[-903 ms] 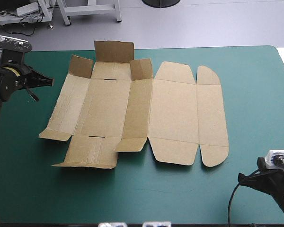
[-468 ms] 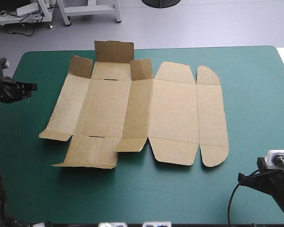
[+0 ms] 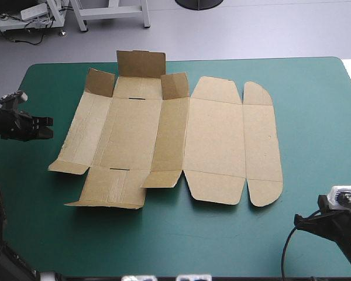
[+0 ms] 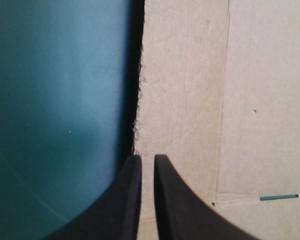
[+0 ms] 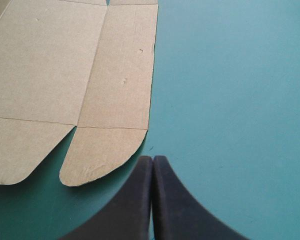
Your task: Fold the box
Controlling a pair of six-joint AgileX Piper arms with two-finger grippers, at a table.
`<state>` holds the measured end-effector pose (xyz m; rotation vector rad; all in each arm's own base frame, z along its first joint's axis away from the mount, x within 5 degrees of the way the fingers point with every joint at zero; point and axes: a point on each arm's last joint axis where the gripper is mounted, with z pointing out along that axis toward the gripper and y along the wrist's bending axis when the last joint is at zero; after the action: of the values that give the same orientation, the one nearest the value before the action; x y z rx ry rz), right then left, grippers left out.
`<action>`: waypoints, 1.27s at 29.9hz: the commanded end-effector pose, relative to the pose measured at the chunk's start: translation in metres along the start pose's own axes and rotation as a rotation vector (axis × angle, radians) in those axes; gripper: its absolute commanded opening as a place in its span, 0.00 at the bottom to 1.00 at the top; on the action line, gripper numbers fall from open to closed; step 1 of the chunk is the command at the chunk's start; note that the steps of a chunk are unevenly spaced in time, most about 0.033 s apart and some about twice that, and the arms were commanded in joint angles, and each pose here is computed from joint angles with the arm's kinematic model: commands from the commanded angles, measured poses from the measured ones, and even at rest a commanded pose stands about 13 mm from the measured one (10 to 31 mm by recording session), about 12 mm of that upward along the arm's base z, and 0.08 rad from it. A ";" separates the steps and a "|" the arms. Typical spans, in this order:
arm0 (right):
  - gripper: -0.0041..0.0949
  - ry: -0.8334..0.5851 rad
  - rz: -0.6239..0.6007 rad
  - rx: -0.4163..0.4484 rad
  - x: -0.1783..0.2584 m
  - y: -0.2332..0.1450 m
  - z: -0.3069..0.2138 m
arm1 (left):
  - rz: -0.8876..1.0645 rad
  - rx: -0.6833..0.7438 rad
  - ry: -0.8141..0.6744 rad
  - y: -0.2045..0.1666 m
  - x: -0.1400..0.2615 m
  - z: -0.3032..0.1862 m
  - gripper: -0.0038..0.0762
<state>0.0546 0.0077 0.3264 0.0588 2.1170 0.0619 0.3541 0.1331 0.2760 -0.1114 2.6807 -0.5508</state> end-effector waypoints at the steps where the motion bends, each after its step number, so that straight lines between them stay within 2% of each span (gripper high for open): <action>1: 0.02 -0.047 -0.001 0.005 -0.010 -0.001 -0.001 | 0.021 0.053 -0.021 -0.009 -0.004 -0.012 0.27; 5: 0.02 -0.040 -0.001 0.003 -0.009 0.000 -0.001 | 0.009 0.079 0.031 -0.002 -0.002 0.002 0.42; 8: 0.02 -0.038 -0.001 0.003 -0.009 0.000 -0.001 | 0.003 0.083 0.042 0.000 -0.002 0.005 0.48; 20: 0.02 -0.038 -0.001 0.003 -0.009 0.000 -0.001 | -0.014 0.130 0.086 0.001 -0.003 0.025 0.48; 38: 0.02 -0.042 -0.001 0.004 -0.009 0.000 -0.001 | 0.031 0.175 0.184 -0.046 -0.006 0.060 0.48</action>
<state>0.0538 0.0078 0.3247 0.0555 2.1373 0.0625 0.3882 0.0877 0.2154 -0.0107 2.8306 -0.7187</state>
